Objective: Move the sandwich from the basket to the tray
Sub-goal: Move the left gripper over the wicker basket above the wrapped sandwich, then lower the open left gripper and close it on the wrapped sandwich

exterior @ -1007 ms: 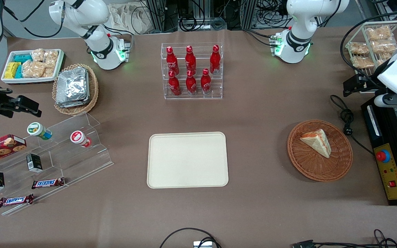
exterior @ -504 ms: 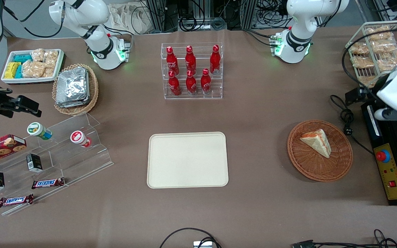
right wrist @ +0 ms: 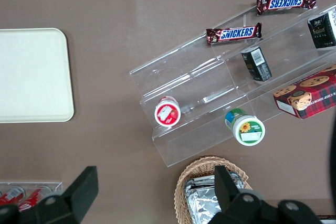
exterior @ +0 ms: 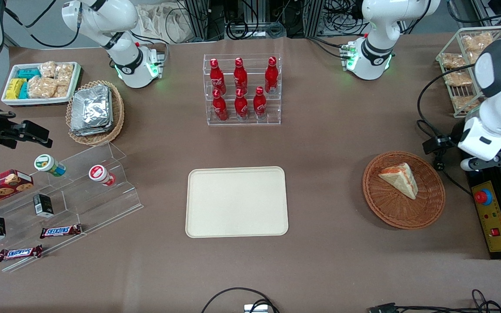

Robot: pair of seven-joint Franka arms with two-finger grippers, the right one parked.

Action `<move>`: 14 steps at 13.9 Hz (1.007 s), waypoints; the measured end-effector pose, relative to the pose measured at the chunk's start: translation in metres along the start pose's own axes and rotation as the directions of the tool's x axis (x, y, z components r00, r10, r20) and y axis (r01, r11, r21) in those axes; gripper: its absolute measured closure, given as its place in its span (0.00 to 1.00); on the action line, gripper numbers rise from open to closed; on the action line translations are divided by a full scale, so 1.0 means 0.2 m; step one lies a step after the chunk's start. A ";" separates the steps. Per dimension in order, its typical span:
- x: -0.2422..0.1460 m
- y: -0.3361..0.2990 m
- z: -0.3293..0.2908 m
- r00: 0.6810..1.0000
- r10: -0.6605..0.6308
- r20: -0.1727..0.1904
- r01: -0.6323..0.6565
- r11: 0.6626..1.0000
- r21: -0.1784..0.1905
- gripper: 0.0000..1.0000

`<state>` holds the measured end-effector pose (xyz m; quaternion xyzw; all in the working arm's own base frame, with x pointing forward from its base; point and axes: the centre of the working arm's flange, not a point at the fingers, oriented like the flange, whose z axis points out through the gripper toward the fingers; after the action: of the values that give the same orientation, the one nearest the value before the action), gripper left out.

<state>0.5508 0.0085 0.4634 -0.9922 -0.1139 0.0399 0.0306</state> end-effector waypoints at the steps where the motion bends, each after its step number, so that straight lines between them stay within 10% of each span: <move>1: 0.00 -0.01 0.07 0.999 -0.037 -0.009 0.037 0.999 -0.004 0.00; 14: -0.03 -0.01 0.73 0.915 -0.401 -0.055 0.397 0.915 -0.065 0.00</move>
<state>0.5328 0.0160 0.3189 -0.9494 -0.3137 -0.0035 0.0157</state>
